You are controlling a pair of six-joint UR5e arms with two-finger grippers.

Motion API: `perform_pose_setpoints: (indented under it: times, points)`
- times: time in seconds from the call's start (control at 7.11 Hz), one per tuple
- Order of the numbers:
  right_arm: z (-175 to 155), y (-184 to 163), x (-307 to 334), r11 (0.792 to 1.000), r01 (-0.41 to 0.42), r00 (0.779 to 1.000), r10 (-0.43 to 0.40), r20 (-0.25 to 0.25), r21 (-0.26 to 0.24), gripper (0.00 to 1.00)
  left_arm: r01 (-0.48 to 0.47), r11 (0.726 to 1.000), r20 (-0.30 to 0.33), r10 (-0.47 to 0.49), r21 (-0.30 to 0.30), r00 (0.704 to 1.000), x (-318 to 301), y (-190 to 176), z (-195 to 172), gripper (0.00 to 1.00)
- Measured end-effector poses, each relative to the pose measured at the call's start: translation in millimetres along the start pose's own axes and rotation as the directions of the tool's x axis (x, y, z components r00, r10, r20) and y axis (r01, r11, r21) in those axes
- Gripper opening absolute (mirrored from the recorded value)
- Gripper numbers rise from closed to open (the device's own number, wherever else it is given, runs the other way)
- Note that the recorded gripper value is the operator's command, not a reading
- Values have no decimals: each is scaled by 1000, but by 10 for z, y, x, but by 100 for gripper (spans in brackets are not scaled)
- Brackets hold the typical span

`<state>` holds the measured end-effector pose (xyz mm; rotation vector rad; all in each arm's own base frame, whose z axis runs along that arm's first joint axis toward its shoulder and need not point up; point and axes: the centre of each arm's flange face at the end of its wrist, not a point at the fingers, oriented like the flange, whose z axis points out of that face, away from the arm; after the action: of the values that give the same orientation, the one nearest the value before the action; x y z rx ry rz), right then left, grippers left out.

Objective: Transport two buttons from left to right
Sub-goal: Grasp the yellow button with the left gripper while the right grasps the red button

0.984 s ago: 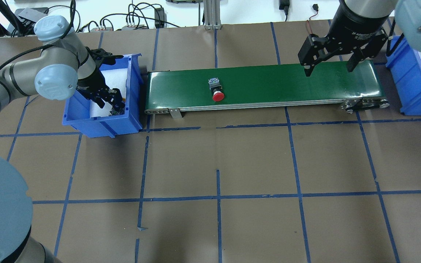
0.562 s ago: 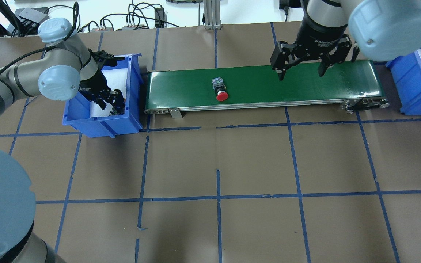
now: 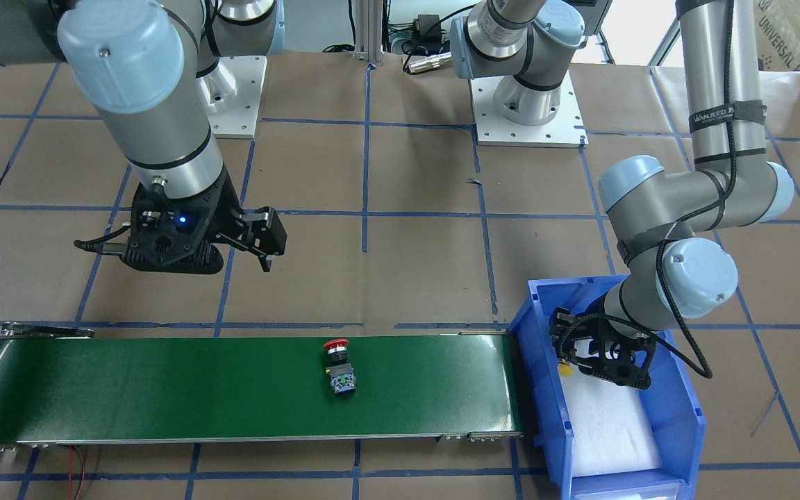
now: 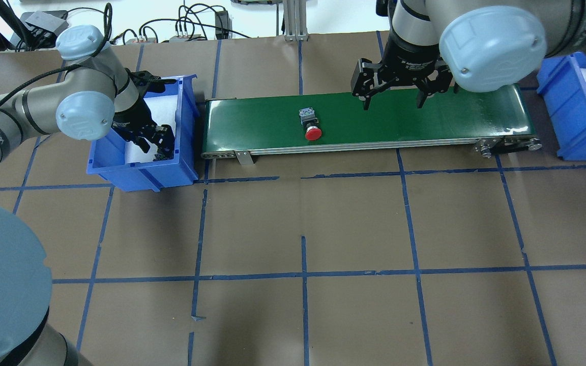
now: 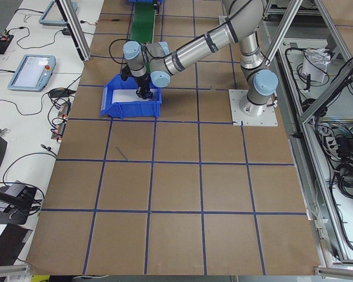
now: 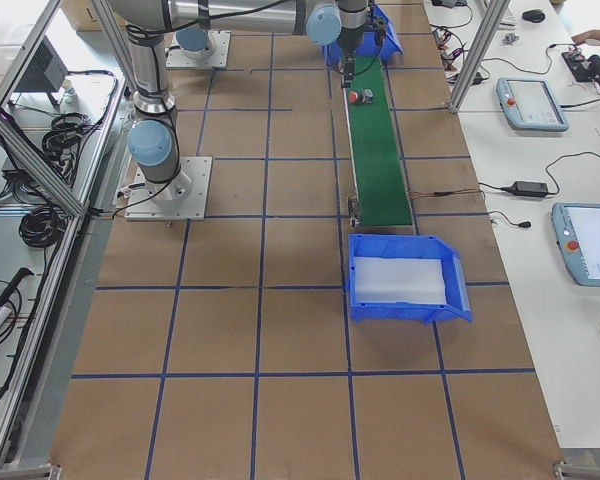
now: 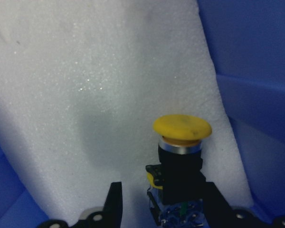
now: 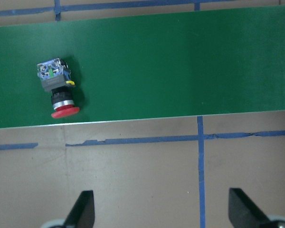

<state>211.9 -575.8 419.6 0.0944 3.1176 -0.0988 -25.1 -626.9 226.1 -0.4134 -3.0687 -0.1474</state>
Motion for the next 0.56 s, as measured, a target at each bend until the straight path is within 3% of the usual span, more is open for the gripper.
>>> perform_pose_setpoints:
  times: [0.56]
  points:
    - [488,-595,-390,1000,-21,1000,21,0,3,99,-5,1000,5,5,13,1000,20,-25,-68,64]
